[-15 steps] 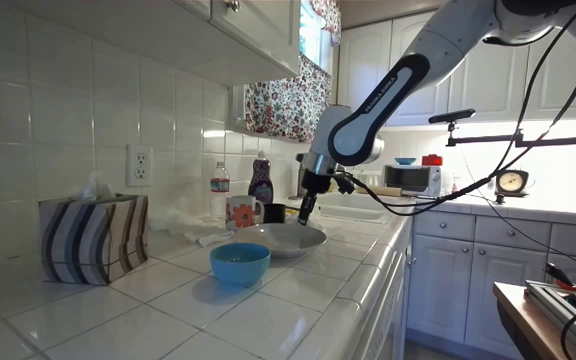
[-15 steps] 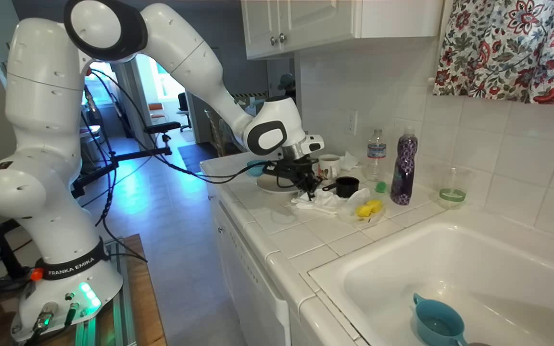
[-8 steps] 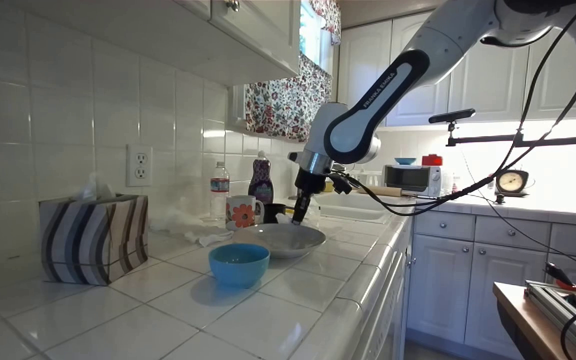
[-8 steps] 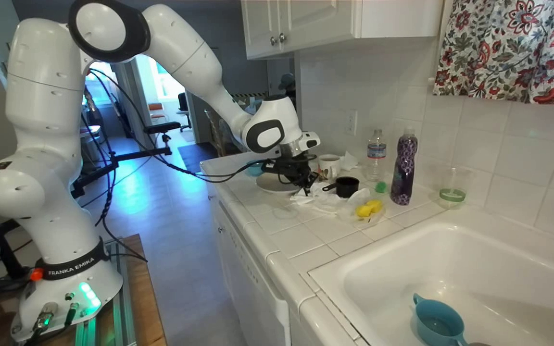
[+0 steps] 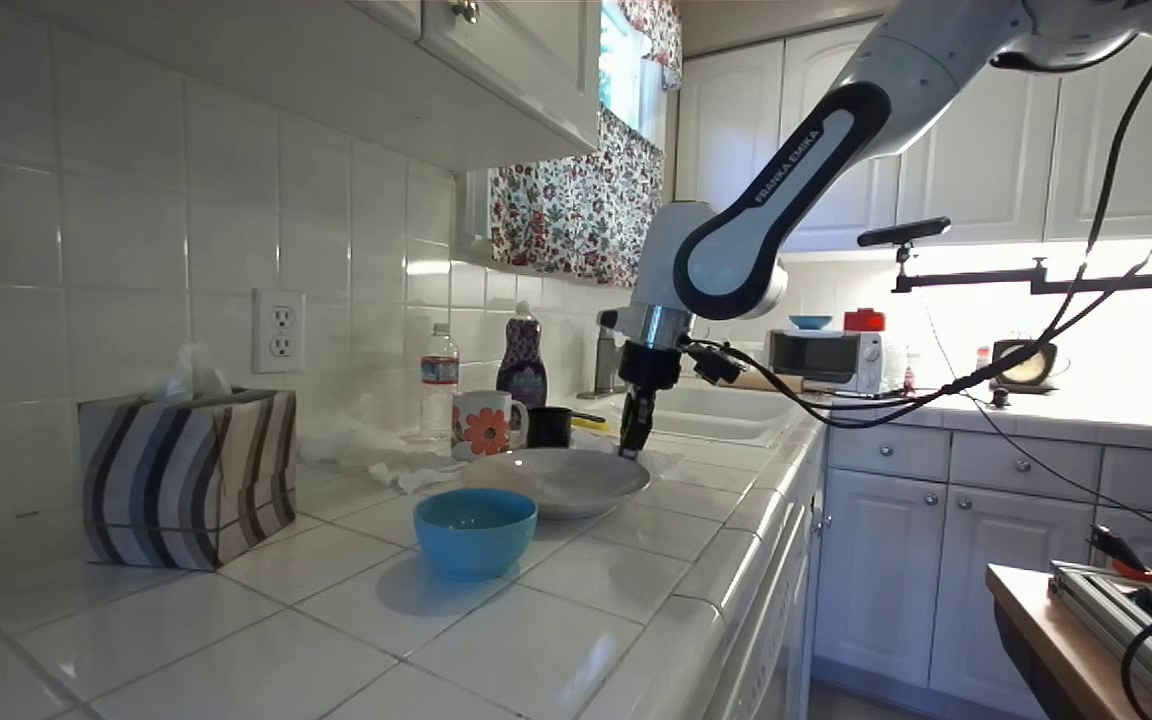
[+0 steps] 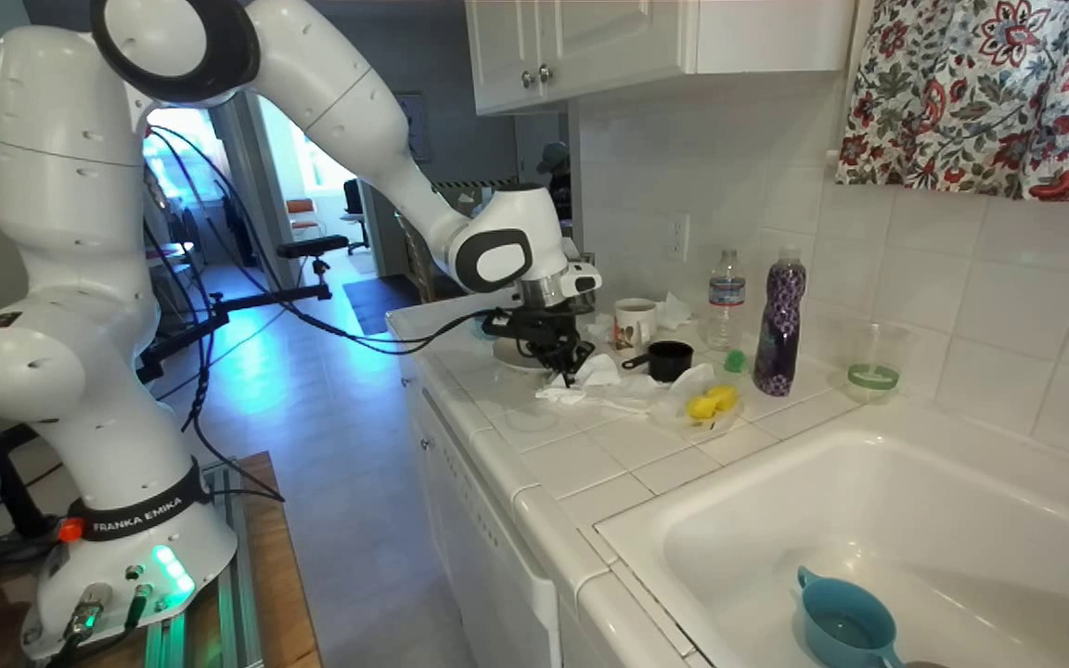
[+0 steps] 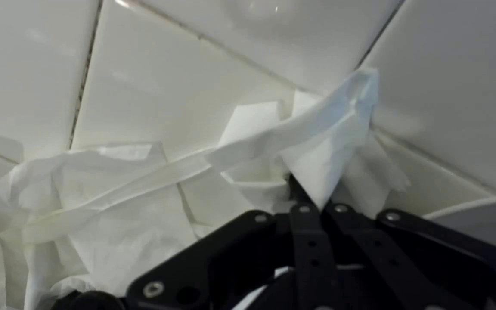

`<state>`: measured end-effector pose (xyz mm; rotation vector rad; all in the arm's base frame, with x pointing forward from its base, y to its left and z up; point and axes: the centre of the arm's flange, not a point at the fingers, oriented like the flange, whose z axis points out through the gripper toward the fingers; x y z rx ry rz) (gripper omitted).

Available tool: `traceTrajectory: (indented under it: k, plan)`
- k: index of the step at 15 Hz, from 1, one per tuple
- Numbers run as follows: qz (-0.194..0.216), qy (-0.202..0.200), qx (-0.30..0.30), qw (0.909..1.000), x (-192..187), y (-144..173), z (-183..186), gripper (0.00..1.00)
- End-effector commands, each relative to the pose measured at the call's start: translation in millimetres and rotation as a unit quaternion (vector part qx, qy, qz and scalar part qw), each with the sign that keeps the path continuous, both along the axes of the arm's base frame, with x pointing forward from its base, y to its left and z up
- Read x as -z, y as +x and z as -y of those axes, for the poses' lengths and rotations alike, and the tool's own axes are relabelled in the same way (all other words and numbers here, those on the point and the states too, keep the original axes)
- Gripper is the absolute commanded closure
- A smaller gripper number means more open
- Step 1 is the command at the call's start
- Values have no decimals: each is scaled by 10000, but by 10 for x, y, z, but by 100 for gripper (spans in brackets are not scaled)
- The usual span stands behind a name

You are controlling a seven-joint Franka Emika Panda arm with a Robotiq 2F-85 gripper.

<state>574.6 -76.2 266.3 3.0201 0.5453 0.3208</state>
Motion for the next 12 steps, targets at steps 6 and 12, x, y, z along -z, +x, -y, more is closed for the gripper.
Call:
traceTrajectory:
  k: [6, 12]
  plan:
    - [-569, -68, 1167, 9915, -47, -590, 659, 100]
    - [-573, -228, 2608, 9634, -38, -780, 1261, 100]
